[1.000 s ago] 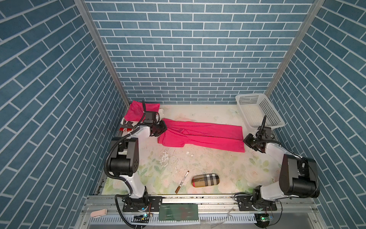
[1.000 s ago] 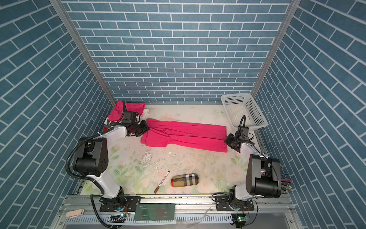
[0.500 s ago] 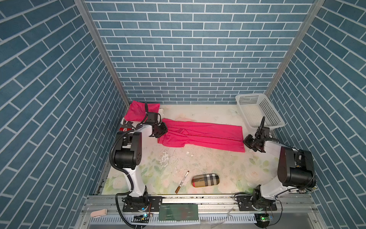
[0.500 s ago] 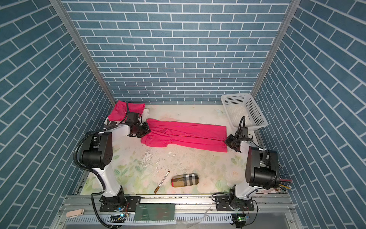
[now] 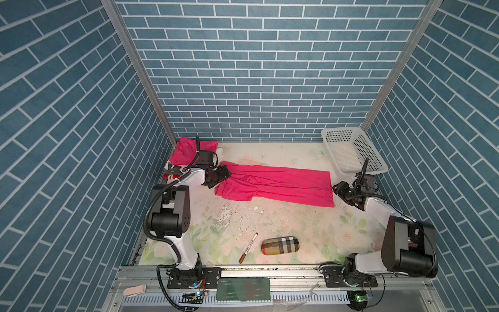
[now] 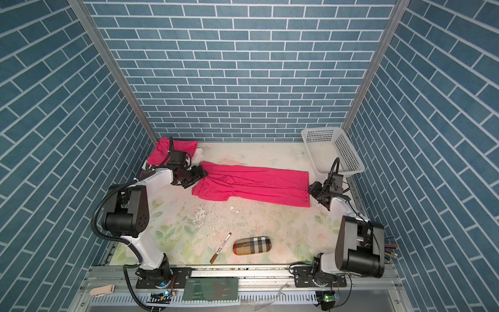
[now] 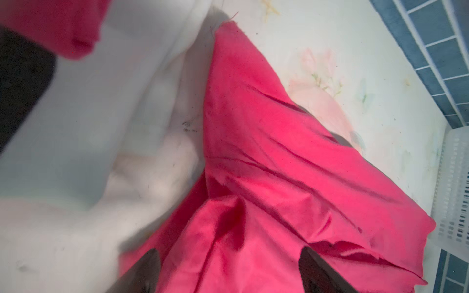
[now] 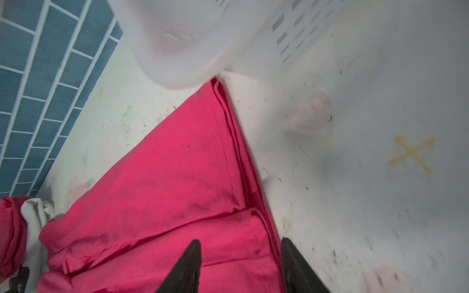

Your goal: Fold and stack the t-shirts

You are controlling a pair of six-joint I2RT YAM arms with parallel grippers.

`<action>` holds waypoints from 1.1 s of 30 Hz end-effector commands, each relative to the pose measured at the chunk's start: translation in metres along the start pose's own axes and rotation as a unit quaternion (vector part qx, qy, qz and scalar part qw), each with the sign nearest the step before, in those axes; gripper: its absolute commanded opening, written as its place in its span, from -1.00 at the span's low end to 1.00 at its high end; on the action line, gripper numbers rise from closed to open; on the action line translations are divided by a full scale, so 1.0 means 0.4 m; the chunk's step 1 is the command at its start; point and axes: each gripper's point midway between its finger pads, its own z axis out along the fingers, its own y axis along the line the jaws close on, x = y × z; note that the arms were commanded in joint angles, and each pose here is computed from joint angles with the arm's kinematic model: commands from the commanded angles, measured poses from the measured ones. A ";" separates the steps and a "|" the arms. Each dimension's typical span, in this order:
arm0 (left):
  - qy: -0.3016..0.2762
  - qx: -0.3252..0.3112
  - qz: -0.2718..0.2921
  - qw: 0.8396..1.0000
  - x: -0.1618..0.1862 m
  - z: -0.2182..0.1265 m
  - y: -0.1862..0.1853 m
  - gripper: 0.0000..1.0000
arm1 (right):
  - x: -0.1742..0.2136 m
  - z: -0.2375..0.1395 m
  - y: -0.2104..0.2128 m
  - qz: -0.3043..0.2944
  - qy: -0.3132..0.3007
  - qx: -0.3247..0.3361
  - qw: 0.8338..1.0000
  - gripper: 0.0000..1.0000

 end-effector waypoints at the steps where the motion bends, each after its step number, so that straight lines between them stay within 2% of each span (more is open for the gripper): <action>1: 0.030 0.005 -0.003 1.000 0.074 -0.024 0.024 0.75 | 0.085 -0.016 -0.035 0.012 0.034 0.006 0.999 0.17; 2: 0.040 0.017 -0.010 0.999 0.097 -0.022 0.025 0.75 | 0.105 -0.019 -0.038 0.014 0.039 0.002 0.999 0.27; 3: 0.049 0.027 -0.018 0.998 0.117 -0.016 0.026 0.75 | 0.122 -0.020 -0.041 0.017 0.042 -0.004 0.999 0.28; 5: 0.059 0.039 -0.031 0.997 0.145 -0.006 0.032 0.75 | 0.145 -0.018 -0.051 0.021 0.047 -0.007 0.999 0.28; 10: 0.064 0.025 -0.054 0.996 0.171 0.025 0.074 0.75 | 0.168 -0.005 -0.075 0.027 0.053 0.005 0.998 0.26; 16: 0.031 -0.008 -0.082 0.996 0.150 0.035 0.137 0.75 | 0.157 0.023 -0.076 0.045 0.050 -0.001 0.998 -0.01; 20: 0.010 -0.009 -0.100 0.995 0.139 0.044 0.160 0.74 | 0.146 0.041 -0.074 0.051 0.047 -0.004 0.998 -0.34; 24: 0.012 0.004 -0.111 0.994 0.146 0.066 0.160 0.35 | 0.138 0.046 -0.071 0.053 0.043 -0.007 0.998 -0.70; 26: 0.003 -0.011 -0.112 0.994 0.143 0.066 0.178 -0.02 | 0.132 0.045 -0.068 0.051 0.040 -0.007 0.998 -0.83; 29: -0.004 -0.027 -0.115 0.993 0.142 0.067 0.200 -0.33 | 0.125 0.042 -0.067 0.046 0.035 -0.005 0.998 -1.00; 32: -0.003 -0.030 -0.117 0.993 0.142 0.069 0.212 -0.60 | 0.119 0.040 -0.065 0.042 0.031 -0.005 0.999 -1.00; 33: -0.003 -0.031 -0.115 0.993 0.142 0.068 0.212 -0.81 | 0.117 0.040 -0.064 0.042 0.030 -0.005 0.999 -1.00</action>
